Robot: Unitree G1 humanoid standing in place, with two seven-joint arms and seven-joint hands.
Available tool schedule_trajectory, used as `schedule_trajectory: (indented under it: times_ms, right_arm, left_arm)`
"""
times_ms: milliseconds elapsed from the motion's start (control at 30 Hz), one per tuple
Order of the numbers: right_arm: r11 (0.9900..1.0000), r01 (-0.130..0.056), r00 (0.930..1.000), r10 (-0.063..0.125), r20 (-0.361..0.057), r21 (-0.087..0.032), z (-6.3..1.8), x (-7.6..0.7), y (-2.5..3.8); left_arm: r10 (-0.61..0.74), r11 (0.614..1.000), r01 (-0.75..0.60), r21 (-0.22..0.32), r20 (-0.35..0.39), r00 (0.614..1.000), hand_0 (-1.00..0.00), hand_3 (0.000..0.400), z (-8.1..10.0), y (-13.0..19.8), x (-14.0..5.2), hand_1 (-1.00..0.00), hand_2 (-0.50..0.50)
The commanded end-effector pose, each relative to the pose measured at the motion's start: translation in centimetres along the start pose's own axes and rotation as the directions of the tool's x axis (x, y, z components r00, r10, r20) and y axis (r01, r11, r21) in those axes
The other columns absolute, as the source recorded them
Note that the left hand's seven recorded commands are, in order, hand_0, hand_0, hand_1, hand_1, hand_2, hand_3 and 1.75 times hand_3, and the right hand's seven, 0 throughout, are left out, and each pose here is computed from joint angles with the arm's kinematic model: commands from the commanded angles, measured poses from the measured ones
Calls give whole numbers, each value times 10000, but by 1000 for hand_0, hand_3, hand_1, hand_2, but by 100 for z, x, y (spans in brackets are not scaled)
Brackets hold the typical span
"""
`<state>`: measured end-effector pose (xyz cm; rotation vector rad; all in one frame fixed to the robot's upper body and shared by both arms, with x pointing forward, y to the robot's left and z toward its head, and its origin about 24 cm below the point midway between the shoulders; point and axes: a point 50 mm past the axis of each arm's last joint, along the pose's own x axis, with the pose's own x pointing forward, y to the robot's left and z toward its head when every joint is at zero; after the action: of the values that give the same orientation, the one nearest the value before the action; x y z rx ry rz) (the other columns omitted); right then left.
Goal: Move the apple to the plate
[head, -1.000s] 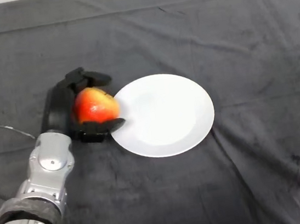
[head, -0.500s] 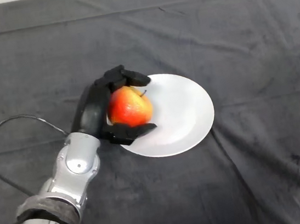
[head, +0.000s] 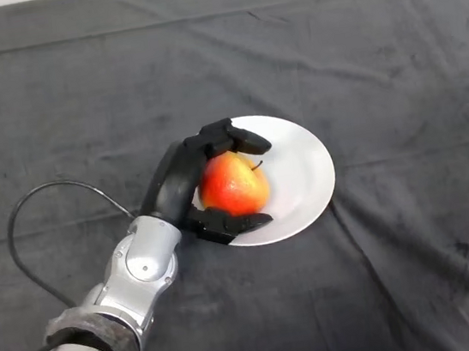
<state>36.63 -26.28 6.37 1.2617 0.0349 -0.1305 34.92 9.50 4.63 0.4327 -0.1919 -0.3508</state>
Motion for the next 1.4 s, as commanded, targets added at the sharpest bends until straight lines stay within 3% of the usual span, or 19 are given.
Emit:
schedule_trajectory:
  times_ms: [33, 533, 867, 1100, 1400]
  right_arm:
    - [9997, -240, 9991, 239, 354, 32, 118, 18, 85]
    - [9997, -241, 9991, 240, 354, 37, 118, 18, 85]
    - [9997, -241, 9991, 240, 355, 37, 118, 18, 85]
    - [9997, -242, 9991, 240, 355, 38, 118, 18, 85]
    - [9997, -243, 9991, 241, 355, 40, 118, 19, 85]
  left_arm:
    - [-142, 9994, 139, 327, 71, 9999, 0, 0, 72, 73, 94, 0, 0]
    - [1407, 9900, -1409, 109, 180, 9899, 0, 0, 120, 536, 125, 0, 0]
    - [3487, 9372, -3481, -228, 313, 9367, 0, 0, 137, 1064, 33, 0, 0]
    - [5291, 8482, -5279, -430, 223, 8483, 0, 0, 97, 1568, -185, 0, 0]
    - [7456, 6639, -7458, -550, -271, 6658, 0, 0, -28, 2085, -594, 0, 0]
